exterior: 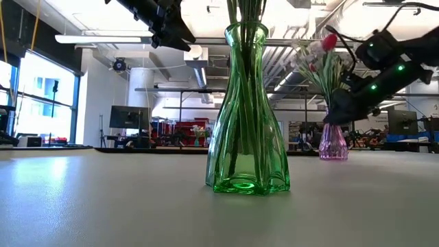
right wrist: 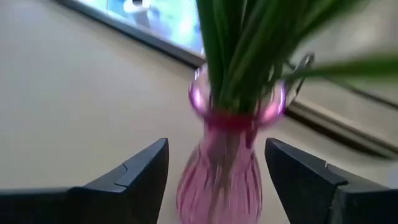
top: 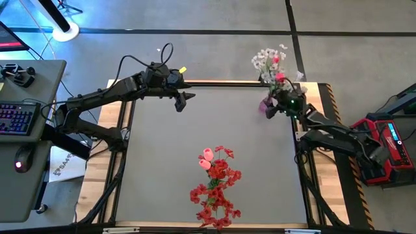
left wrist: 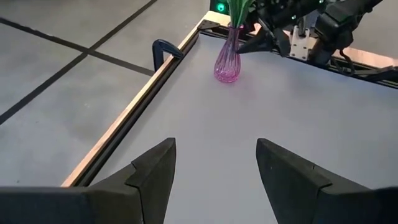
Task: Sort flowers into vase by color
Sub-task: Return to Home Position
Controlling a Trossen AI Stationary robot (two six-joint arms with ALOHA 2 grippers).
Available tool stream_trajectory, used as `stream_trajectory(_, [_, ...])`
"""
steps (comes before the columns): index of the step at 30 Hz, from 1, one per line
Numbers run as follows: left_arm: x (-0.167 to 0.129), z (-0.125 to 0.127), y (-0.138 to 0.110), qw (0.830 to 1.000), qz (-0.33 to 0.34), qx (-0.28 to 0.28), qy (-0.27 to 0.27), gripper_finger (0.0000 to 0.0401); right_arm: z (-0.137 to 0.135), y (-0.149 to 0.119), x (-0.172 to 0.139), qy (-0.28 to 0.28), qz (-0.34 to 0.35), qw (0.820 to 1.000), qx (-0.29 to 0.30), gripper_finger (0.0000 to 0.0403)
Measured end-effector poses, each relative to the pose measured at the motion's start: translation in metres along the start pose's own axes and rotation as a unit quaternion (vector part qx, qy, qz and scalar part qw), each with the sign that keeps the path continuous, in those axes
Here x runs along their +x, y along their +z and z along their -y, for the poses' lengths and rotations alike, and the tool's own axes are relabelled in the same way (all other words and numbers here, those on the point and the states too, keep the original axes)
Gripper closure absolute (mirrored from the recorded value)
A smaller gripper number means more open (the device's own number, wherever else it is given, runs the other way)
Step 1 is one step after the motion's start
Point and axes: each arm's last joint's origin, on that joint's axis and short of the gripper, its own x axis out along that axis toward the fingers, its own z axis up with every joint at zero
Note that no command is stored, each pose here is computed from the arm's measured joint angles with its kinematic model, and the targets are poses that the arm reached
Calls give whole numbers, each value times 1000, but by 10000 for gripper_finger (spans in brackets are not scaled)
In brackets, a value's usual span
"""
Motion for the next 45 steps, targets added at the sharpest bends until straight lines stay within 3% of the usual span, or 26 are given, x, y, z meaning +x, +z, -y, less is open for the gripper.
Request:
stream_trajectory(8, [0, 1, 0, 1000, -1, -27, -13, 190, -1, 7, -17, 12, -107, 994, 15, 148])
stream_trajectory(17, [0, 10, 0, 999, -2, -27, -29, 190, -6, 11, -25, 42, -99, 991, 76, 148])
stream_trajectory(25, [0, 17, 0, 999, -1, -33, -36, 190, -24, 8, -28, 115, -124, 978, 119, 148])
stream_trajectory(38, [0, 30, 5, 997, 23, -49, -55, 190, -59, 8, -39, 202, -125, 966, 107, 148])
stream_trajectory(45, [1, 32, 2, 997, 19, -54, -52, 190, -82, 21, -49, 309, -83, 936, 148, 149])
